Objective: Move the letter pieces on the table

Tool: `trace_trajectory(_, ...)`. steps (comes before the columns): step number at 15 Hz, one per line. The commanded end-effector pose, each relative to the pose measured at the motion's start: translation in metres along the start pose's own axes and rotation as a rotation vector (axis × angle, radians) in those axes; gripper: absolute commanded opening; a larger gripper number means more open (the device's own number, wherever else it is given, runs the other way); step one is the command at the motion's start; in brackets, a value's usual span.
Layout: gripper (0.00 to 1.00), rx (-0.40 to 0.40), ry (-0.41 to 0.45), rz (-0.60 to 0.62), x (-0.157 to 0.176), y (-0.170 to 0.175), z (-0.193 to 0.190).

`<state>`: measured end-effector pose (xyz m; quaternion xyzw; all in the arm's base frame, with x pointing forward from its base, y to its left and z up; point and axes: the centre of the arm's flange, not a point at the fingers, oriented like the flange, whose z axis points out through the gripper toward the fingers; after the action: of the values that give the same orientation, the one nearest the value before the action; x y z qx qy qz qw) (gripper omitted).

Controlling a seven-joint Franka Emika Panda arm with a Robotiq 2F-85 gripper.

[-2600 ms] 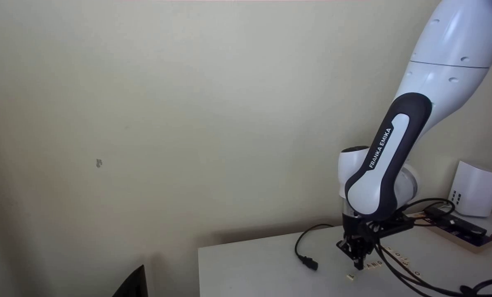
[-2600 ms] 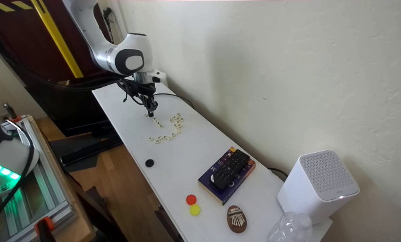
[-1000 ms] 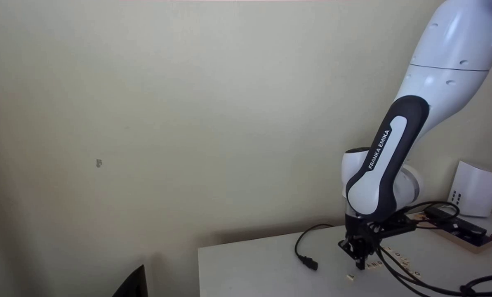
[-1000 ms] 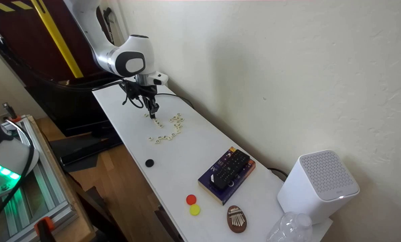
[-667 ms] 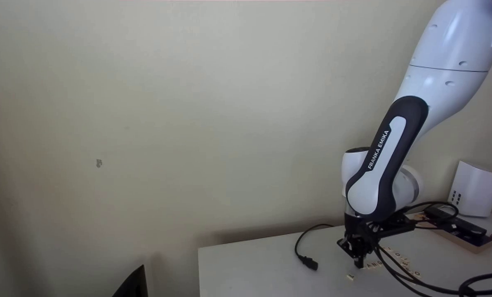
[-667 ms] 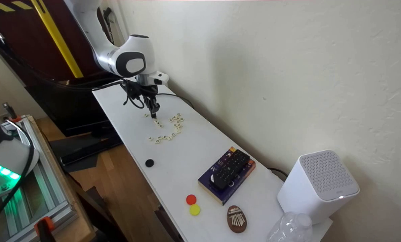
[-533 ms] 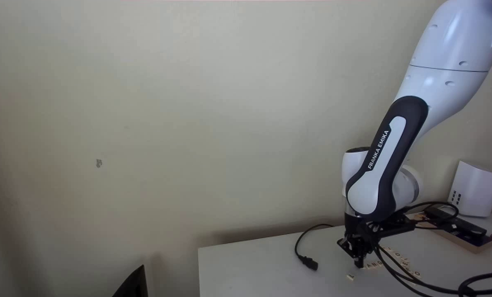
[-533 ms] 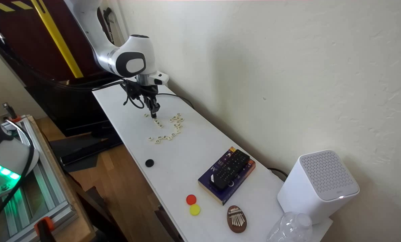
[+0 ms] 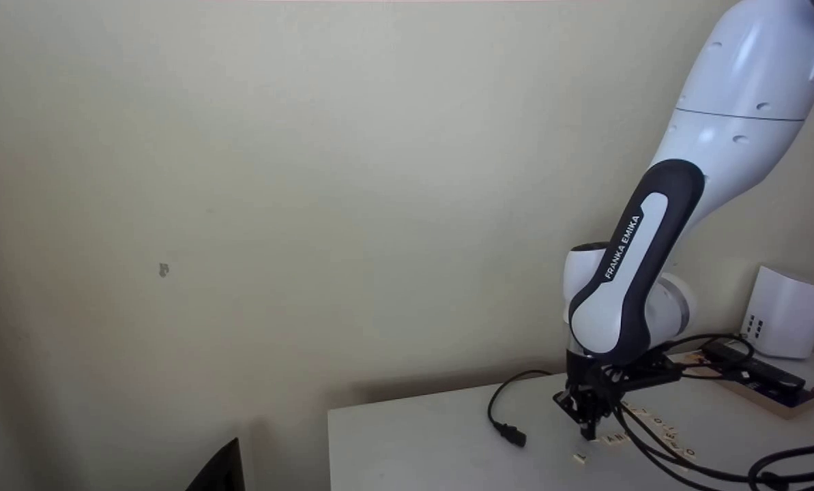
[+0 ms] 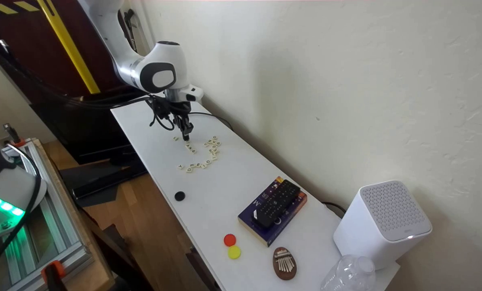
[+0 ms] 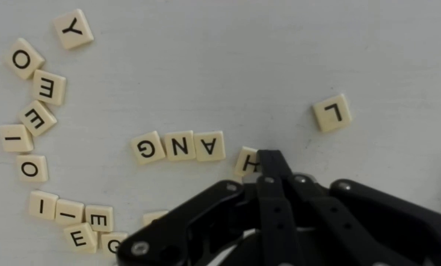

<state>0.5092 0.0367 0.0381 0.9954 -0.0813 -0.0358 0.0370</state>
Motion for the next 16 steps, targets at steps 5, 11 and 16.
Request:
trace_trajectory(5, 0.00, 0.045, 0.044, -0.008, 0.028, -0.012, 0.007)
trace_trajectory(11, 0.00, 0.102, 0.067, -0.045, 0.031, -0.019, -0.014)
trace_trajectory(16, 0.00, 0.123, 0.042, -0.043, 0.014, -0.013, -0.035)
